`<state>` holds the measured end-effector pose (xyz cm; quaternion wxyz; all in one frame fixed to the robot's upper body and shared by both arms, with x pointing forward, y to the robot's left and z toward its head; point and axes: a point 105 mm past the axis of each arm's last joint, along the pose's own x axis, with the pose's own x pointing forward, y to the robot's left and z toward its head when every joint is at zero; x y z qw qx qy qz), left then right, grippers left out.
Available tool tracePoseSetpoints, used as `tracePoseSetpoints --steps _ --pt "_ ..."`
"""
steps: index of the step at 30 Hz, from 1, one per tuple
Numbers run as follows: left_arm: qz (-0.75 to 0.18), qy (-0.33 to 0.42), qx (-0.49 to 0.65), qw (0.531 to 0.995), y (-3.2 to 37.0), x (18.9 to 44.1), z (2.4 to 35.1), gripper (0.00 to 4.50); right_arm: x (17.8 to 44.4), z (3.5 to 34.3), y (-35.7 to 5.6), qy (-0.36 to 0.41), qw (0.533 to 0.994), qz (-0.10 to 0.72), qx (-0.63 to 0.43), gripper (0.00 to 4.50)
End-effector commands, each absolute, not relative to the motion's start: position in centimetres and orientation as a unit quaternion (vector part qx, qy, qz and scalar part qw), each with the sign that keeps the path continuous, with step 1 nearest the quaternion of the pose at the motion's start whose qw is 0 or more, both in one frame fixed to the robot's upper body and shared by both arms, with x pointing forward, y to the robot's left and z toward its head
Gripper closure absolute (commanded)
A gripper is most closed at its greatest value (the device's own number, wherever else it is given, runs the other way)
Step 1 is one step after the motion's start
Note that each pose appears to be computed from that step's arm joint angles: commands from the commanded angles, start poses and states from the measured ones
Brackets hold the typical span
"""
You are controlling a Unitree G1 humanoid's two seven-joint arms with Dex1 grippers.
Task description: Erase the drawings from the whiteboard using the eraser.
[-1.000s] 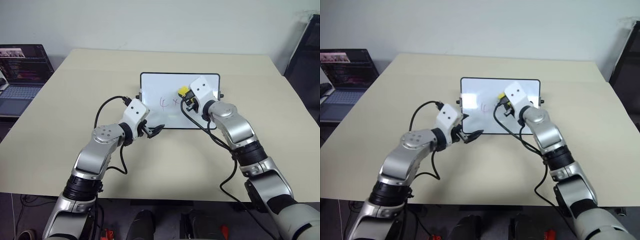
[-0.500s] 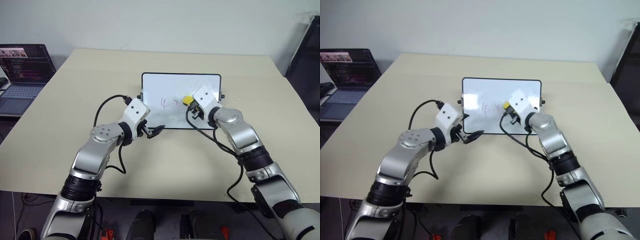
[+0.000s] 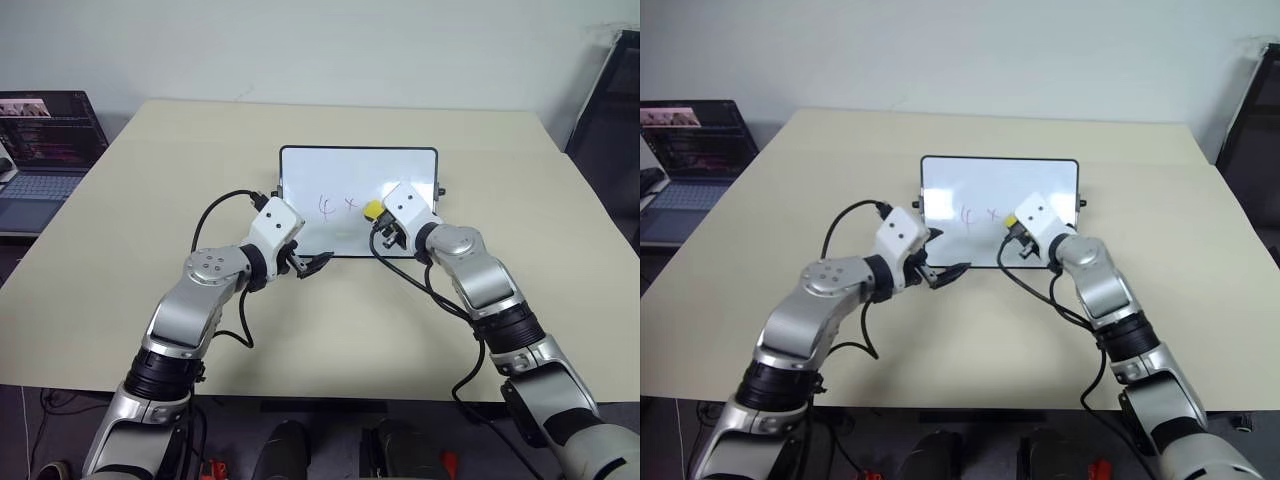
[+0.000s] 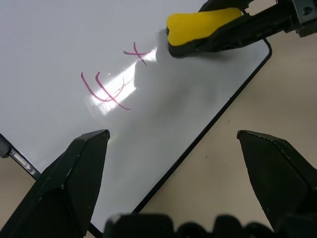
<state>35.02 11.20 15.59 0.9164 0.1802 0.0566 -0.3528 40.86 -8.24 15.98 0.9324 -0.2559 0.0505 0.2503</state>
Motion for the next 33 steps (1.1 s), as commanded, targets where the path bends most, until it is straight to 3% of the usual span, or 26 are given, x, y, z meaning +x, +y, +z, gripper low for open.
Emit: tracePoseSetpoints --steps 1,7,19,27,33 --pt "-0.313 0.019 0.151 0.938 12.2 35.2 17.1 0.0 40.7 20.7 -8.2 -0.033 0.947 0.234 -0.218 3.31" --pt "-0.249 0.019 0.119 0.961 14.3 34.8 15.9 0.0 38.3 21.7 -9.2 -0.057 0.95 0.25 -0.178 3.31" --pt "-0.182 -0.016 0.124 0.975 16.6 34.9 16.0 0.0 32.8 18.2 -11.5 -0.081 0.949 0.287 -0.103 3.31" --pt "-0.184 -0.026 0.127 0.974 16.4 35.2 16.4 0.0 32.5 16.6 -11.5 -0.08 0.944 0.293 -0.129 3.31" --pt "-0.197 -0.03 0.144 0.969 15.6 35.6 16.8 0.0 33.5 19.1 -9.0 -0.104 0.928 0.315 -0.171 3.31"
